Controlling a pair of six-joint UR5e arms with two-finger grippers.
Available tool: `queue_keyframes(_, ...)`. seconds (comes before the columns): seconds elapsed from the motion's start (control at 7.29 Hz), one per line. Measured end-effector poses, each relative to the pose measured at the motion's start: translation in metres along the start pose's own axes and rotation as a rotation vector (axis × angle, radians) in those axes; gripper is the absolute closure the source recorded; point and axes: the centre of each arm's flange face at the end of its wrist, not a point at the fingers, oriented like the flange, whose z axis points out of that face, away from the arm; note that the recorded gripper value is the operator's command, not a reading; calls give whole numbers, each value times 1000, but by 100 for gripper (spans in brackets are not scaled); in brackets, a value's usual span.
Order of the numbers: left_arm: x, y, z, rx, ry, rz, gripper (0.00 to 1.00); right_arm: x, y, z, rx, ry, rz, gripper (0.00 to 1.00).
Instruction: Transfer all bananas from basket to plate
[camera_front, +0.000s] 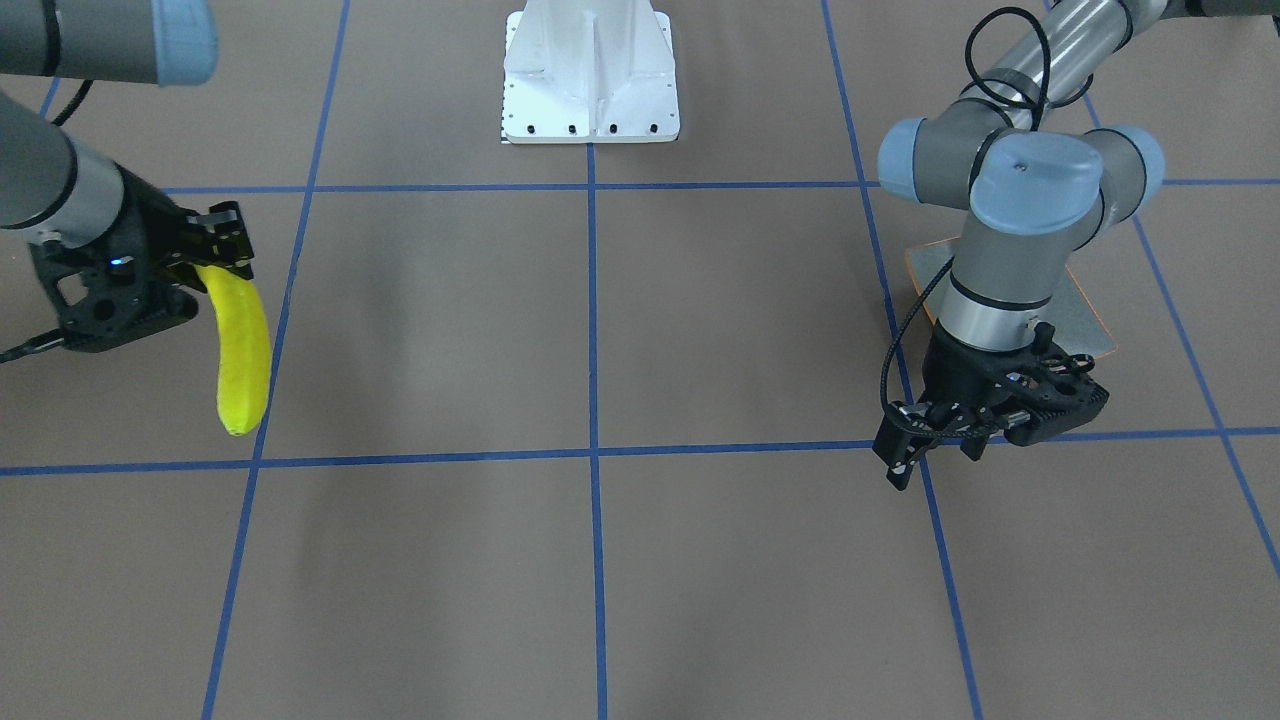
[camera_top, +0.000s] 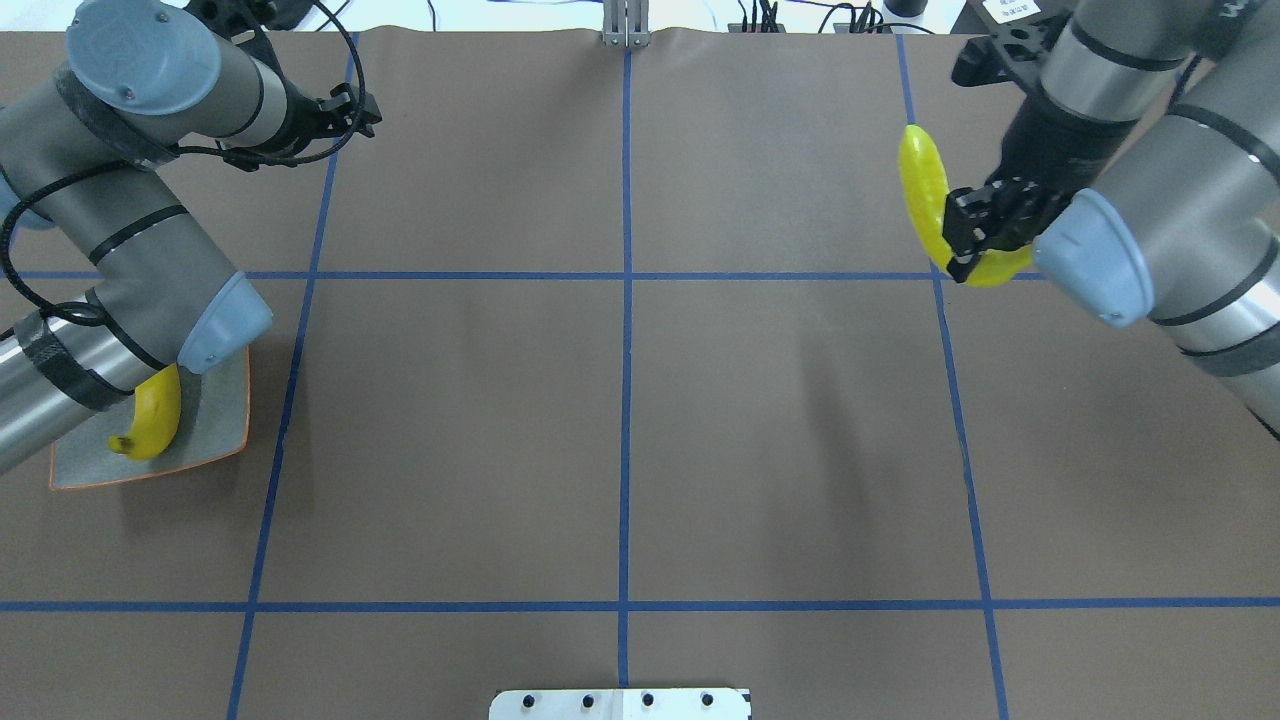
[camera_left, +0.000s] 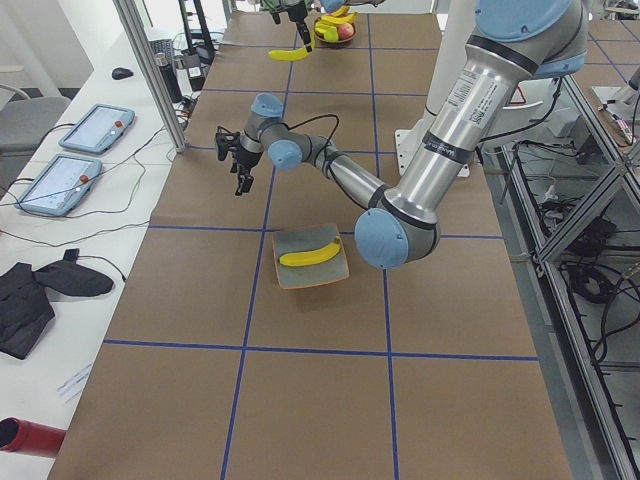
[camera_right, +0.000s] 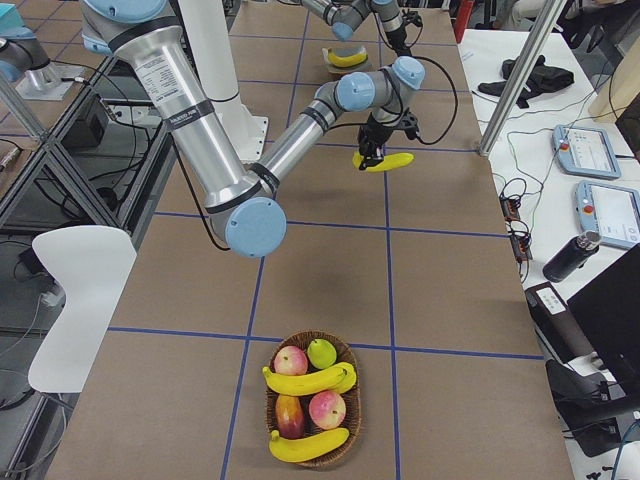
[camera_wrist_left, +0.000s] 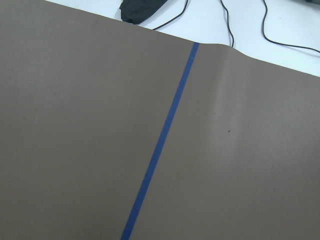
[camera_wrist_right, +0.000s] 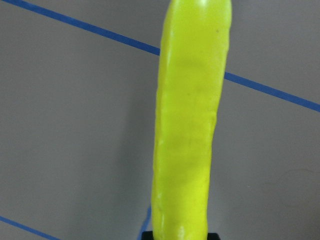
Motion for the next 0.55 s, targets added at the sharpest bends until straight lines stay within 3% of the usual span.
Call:
queue_keyframes(0.27,34,12,-22,-50,184,-71,0,-52,-12,14,25,-36,7,100)
queue_keyframes(0.55,72,49,-40,-110,358,-92,0,-82,-22,18,39,-71,-3,100)
